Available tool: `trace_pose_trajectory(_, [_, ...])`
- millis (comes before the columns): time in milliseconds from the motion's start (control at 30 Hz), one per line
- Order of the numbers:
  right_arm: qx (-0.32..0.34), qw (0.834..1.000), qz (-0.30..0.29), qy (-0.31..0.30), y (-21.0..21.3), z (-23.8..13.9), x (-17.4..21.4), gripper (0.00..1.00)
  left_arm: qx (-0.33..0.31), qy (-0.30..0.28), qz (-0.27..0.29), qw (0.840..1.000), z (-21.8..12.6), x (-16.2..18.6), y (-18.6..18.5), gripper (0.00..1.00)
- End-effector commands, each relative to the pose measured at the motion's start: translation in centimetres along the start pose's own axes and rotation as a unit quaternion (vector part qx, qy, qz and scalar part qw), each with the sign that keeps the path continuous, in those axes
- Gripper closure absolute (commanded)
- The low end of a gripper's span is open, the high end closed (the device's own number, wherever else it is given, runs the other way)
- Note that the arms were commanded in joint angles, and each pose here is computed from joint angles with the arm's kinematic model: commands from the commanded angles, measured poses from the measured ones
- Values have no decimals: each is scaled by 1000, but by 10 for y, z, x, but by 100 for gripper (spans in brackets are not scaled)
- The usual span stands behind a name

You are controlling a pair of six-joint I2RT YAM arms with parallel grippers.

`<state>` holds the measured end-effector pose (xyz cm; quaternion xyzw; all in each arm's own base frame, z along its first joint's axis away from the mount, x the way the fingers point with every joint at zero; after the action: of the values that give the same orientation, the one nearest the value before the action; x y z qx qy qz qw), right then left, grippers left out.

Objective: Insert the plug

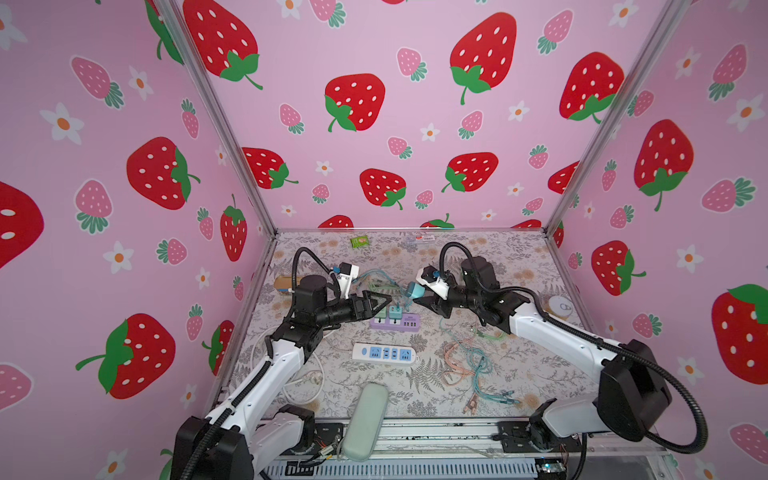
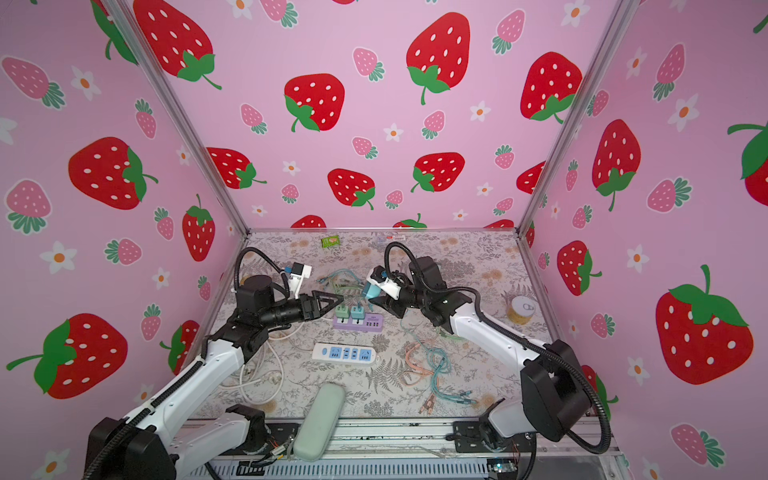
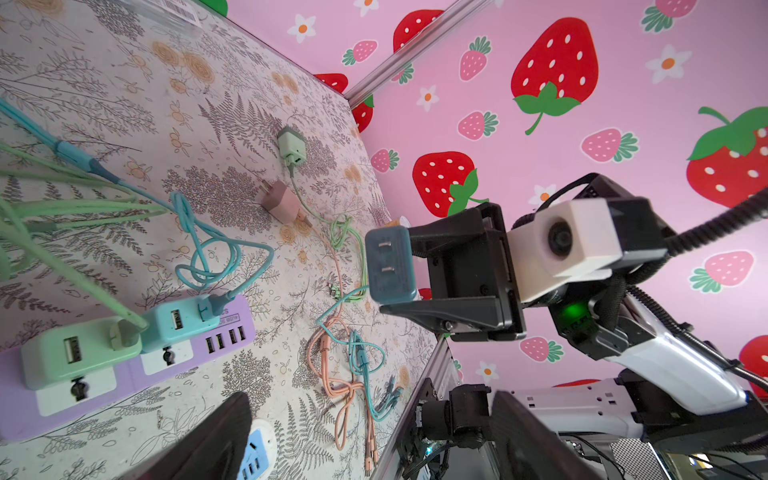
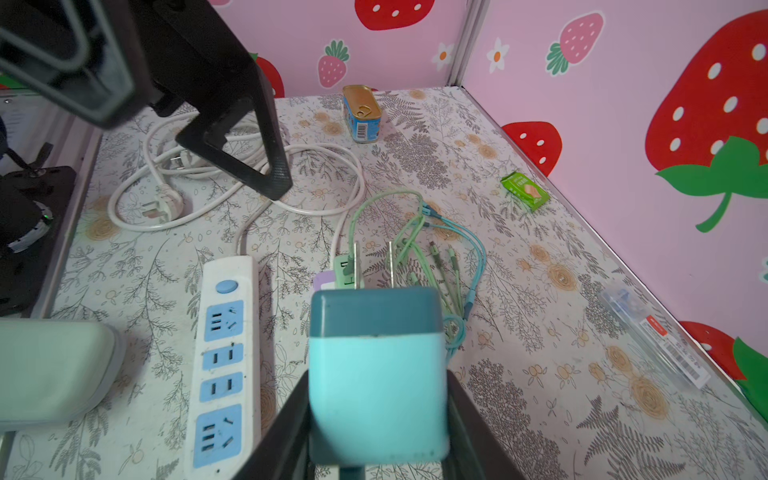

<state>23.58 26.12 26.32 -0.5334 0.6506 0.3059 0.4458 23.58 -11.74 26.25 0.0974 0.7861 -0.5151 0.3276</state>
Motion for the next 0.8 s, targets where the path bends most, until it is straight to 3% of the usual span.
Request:
trace_pose_trajectory(0, [-21, 999, -31, -16, 14, -6, -10, 78, 33, 1, 21, 999, 4, -13, -17, 10])
trace_pose_trajectory(267, [-37, 998, -48, -11, 30, 0, -13, 78, 41, 22, 16, 999, 18, -13, -19, 13])
trace_pose_trajectory(767, [-29, 997, -67, -6, 39, 5, -18, 78, 62, 57, 7, 996, 33, -10, -22, 43])
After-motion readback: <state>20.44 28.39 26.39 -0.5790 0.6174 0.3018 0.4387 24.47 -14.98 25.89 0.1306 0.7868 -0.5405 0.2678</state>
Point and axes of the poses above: each gripper's point midway between its finger pads, its own z axis out along the fingers, its own y axis along the line the jaws close on, x = y × z, the point moved 10 cm from there along -z, back along the fingers, and after that the axes turned 6 degrees about z, right-handed, at the moved point
